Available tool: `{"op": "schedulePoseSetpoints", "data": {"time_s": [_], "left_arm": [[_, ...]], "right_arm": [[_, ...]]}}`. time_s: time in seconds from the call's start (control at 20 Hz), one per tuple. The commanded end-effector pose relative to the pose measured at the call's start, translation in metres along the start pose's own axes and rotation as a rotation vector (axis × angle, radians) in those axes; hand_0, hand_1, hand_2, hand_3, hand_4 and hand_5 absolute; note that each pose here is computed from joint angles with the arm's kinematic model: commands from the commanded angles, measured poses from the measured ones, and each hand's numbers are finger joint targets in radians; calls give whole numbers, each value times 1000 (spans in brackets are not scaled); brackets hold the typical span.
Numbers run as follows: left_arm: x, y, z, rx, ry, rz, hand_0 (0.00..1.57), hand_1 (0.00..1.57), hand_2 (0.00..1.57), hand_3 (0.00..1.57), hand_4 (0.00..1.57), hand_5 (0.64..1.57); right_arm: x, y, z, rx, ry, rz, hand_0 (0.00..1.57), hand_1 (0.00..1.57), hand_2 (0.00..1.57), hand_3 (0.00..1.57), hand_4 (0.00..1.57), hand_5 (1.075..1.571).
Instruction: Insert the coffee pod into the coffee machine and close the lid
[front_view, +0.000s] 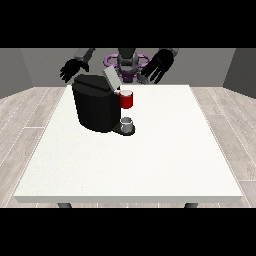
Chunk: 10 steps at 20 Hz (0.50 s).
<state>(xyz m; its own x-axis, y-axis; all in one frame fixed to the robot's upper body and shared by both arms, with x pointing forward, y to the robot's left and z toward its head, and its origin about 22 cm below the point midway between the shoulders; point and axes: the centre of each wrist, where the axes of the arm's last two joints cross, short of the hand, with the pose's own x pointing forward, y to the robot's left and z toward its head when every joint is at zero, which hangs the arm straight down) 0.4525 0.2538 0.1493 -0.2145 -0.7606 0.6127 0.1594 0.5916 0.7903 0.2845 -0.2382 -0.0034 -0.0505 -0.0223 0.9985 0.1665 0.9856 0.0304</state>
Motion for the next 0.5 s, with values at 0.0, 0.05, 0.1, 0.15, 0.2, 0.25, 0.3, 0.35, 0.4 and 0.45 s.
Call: {"op": "schedulePoseSetpoints", "data": {"time_s": [0.0,0.05,0.1,0.15,0.2,0.25,0.3,0.35,0.4,0.45], "left_arm": [[-22,-32,9,40,-9,294,0,0,0,0,79,1571],[-31,-33,13,36,9,354,0,0,0,0,249,1571],[-32,-51,14,47,-1,449,0,0,0,0,261,1571],[-44,-74,22,32,19,473,0,0,0,0,237,1571],[-36,-88,20,7,14,533,0,0,0,0,0,1571],[-47,-92,27,15,46,565,0,0,0,0,0,1571],[-69,-111,45,-3,69,571,0,0,0,0,0,1571],[-57,-135,44,-4,66,601,0,0,0,0,0,1571],[-79,-118,54,0,85,631,0,0,0,0,0,1571],[-71,-136,55,-33,61,654,0,0,0,0,0,1571]], "right_arm": [[-8,-13,11,-26,40,15,0,0,0,0,488,1571],[-2,-13,10,-8,46,41,0,0,0,0,492,1571],[-9,-26,13,-5,19,57,0,0,0,0,433,1571],[8,-17,4,0,0,70,0,0,0,0,357,1571],[-11,-22,15,12,62,81,0,0,0,0,366,1571],[-4,-28,16,43,73,88,0,0,0,0,390,1571],[11,-40,7,47,59,93,0,0,0,0,349,1571],[4,-25,12,71,52,39,0,0,0,0,370,1571],[14,-29,12,108,57,70,0,0,0,0,289,1571],[18,-37,5,98,51,70,0,0,0,0,257,1571]]}}
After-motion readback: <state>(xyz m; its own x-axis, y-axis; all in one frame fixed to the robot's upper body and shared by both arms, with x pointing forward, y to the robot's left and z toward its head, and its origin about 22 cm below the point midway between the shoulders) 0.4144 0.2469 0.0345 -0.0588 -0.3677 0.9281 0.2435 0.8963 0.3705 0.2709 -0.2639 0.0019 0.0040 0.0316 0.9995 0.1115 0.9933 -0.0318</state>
